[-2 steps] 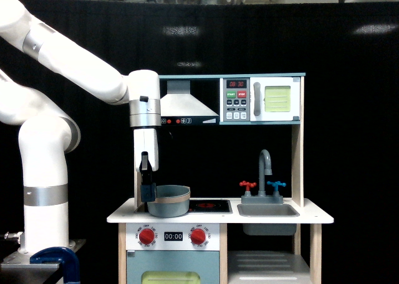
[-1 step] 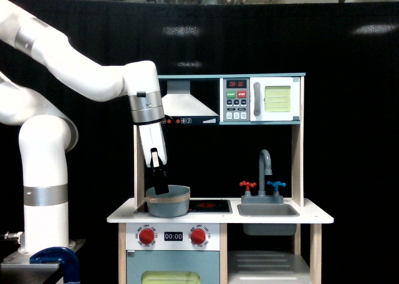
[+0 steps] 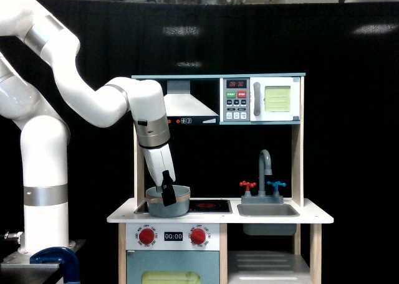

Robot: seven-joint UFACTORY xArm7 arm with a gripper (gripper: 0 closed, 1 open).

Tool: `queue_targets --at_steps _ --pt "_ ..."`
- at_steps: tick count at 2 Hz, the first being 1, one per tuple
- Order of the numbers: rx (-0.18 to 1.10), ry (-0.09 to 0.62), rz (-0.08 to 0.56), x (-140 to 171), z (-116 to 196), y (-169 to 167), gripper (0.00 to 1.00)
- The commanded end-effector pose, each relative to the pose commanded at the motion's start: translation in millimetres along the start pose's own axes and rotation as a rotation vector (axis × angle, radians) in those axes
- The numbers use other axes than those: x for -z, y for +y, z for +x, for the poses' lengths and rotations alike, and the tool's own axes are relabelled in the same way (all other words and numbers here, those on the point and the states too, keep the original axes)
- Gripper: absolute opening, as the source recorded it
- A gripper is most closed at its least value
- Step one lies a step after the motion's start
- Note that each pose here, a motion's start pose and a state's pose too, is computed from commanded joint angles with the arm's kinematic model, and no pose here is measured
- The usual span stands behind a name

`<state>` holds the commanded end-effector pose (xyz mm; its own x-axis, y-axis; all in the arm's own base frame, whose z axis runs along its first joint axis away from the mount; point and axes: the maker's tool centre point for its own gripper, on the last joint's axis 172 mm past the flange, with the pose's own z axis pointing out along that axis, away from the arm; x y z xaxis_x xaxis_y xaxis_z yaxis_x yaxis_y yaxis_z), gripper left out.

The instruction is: Put the bowl inside the kitchen cabinet

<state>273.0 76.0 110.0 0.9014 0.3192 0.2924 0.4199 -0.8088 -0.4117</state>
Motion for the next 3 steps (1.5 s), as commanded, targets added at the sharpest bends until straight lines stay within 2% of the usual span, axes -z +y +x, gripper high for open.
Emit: queue_targets --at_steps 1,2,3 --pt "-0.158 0.075 -0.054 3 6 -8 1.0" --pt "-0.21 0.086 -0.023 -15 13 -15 1.0" --pt "-0.111 0.057 0.023 -29 15 -22 1.0"
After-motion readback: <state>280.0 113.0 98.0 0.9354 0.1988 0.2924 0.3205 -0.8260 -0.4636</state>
